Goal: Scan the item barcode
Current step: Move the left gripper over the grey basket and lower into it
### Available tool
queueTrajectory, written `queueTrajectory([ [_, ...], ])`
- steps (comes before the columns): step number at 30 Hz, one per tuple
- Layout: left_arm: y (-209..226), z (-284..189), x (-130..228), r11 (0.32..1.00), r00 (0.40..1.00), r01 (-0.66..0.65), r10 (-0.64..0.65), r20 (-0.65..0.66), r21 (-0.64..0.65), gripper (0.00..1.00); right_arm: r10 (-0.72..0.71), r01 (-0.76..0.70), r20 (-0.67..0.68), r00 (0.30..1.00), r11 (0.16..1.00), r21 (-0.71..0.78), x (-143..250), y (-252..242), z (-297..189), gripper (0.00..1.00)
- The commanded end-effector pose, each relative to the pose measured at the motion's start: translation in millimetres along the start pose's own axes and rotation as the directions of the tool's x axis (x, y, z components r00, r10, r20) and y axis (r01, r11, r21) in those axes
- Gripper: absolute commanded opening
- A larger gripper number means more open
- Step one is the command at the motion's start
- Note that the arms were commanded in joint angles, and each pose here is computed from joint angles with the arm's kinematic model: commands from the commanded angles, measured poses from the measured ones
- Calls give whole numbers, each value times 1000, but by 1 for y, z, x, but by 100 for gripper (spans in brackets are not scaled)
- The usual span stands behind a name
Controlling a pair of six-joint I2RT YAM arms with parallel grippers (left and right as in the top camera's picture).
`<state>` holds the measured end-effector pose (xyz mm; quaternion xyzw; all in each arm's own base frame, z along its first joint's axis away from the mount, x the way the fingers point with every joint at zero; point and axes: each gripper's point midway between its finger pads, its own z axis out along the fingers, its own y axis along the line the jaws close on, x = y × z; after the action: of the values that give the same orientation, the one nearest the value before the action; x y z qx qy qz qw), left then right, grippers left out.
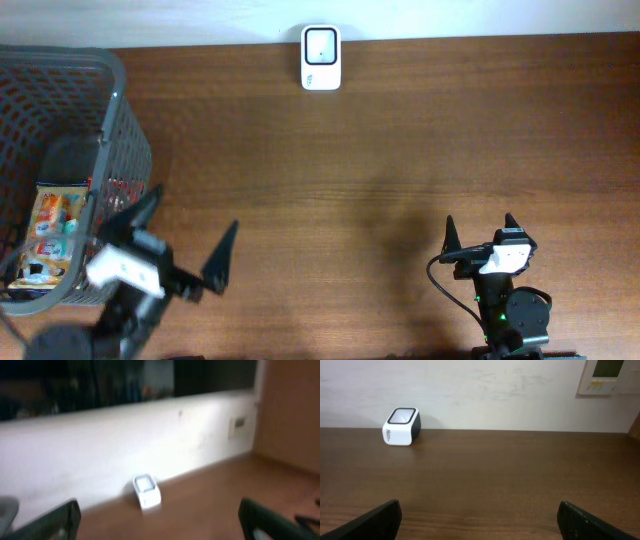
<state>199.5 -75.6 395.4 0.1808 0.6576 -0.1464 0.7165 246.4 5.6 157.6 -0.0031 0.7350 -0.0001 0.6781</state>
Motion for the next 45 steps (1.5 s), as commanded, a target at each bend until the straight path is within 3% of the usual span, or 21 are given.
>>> queueTrajectory([
  [1,5,22,11,989,963,141,-129,-236,33,99,3,-3,-10,1000,1000,5,5,-1,1,98],
  [3,9,31,22,989,951,141,-123,-283,41,99,3,-3,-10,1000,1000,5,5,-1,1,99],
  [4,20,36,31,985,934,169,-166,-317,-17,99,3,-3,-10,1000,1000,5,5,-1,1,98],
  [6,40,34,44,953,884,246,-296,-363,-178,99,3,-3,-10,1000,1000,5,5,-1,1,99],
  [7,63,24,55,904,821,245,-386,-421,-351,99,3,-3,-10,1000,1000,5,5,-1,1,99],
  [10,86,6,52,848,767,159,-428,-478,-505,99,3,-3,-10,1000,1000,5,5,-1,1,98],
  [12,82,8,40,857,777,175,-422,-467,-484,99,3,-3,-10,1000,1000,5,5,-1,1,99],
  [17,79,0,48,851,747,169,-440,-499,-498,99,3,-3,-10,1000,1000,5,5,-1,1,99],
  [19,96,-18,44,757,738,157,-517,-434,-635,99,3,-3,-10,1000,1000,5,5,-1,1,98],
  [22,131,-68,25,488,769,89,-588,-252,-868,99,3,-3,-10,1000,1000,5,5,-1,1,99],
  [24,139,-89,16,384,788,64,-586,-190,-921,99,3,-3,-10,1000,1000,5,5,-1,1,98],
  [27,151,-146,10,50,823,67,-568,26,-997,23,3,-3,-10,1000,1000,5,5,-1,1,99],
  [29,150,-169,10,-83,833,90,-540,120,-993,5,3,-3,-10,1000,1000,5,5,-1,1,98],
  [32,146,-196,10,-239,842,139,-483,242,-961,2,3,-3,-10,1000,1000,5,5,-1,1,99],
  [33,146,-200,10,-260,842,147,-474,259,-954,1,3,-3,-10,1000,1000,5,5,-1,1,99],
  [36,146,-202,9,-273,847,151,-460,267,-950,1,3,-3,-10,1000,1000,5,5,-1,1,98],
  [39,145,-200,12,-295,827,203,-459,325,-934,8,3,-3,-10,1000,1000,5,5,-1,1,98],
  [42,143,-192,24,-280,798,202,-509,323,-939,0,3,-3,-10,1000,1000,5,5,-1,1,98],
  [45,148,-181,39,-282,797,147,-534,282,-948,0,3,-3,-10,1000,1000,5,5,-1,1,99],
])
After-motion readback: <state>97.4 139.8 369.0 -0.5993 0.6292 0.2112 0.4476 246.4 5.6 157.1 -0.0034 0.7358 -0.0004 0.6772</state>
